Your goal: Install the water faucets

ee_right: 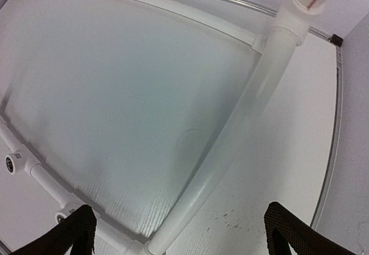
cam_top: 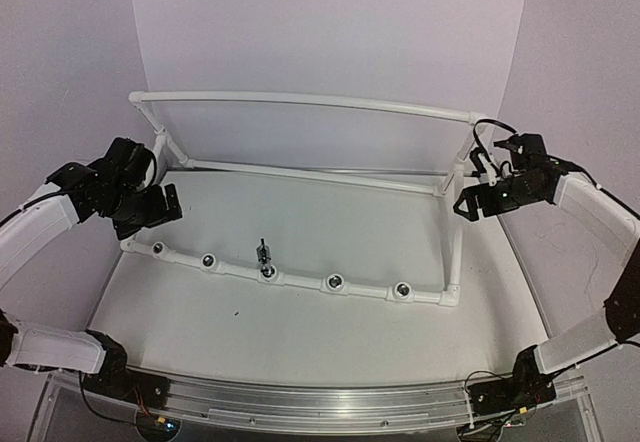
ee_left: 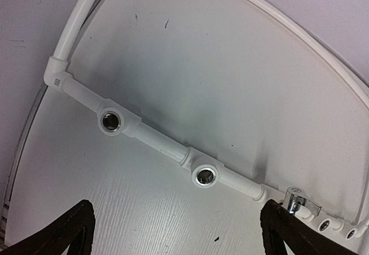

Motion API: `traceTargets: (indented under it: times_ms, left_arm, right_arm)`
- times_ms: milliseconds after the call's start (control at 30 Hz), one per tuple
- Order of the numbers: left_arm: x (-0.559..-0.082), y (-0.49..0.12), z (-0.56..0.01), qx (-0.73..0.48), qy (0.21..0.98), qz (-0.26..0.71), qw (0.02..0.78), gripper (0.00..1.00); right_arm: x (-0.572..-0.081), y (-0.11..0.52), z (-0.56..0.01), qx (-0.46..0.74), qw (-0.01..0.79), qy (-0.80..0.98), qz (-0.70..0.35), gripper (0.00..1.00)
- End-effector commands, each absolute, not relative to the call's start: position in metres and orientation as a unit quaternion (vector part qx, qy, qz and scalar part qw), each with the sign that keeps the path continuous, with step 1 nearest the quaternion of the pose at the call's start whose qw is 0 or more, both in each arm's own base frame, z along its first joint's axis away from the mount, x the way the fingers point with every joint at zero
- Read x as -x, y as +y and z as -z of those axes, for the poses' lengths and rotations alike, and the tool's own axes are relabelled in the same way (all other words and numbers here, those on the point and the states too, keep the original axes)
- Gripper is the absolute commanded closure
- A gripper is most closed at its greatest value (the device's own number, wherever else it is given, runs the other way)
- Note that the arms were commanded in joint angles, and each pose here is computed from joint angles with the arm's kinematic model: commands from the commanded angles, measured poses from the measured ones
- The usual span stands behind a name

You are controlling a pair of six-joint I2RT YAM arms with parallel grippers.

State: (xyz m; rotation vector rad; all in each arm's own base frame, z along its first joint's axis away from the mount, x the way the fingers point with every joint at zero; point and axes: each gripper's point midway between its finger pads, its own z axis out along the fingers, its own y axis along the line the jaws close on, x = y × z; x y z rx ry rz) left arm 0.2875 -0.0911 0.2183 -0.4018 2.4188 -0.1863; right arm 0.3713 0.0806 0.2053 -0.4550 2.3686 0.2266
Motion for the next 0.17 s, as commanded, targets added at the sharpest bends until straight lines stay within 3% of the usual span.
traceTargets:
  times_ms: [0, 133]
  left_arm:
    - [-0.2837, -0.0760, -0.2205, 0.164, 0.922, 0.062, 0.346, 0.00]
    - [-0.2860, -0.0732, -0.2205, 0.170, 0.919, 0.058, 0.350, 0.00]
  right_arm:
    - [-0.3690, 0.0721, -0.2075, 0.158, 0.367, 0.911, -0.103, 0.02]
    - [-0.3747, 0.0733, -0.2060, 0.144, 0.374, 0.909, -0.117, 0.02]
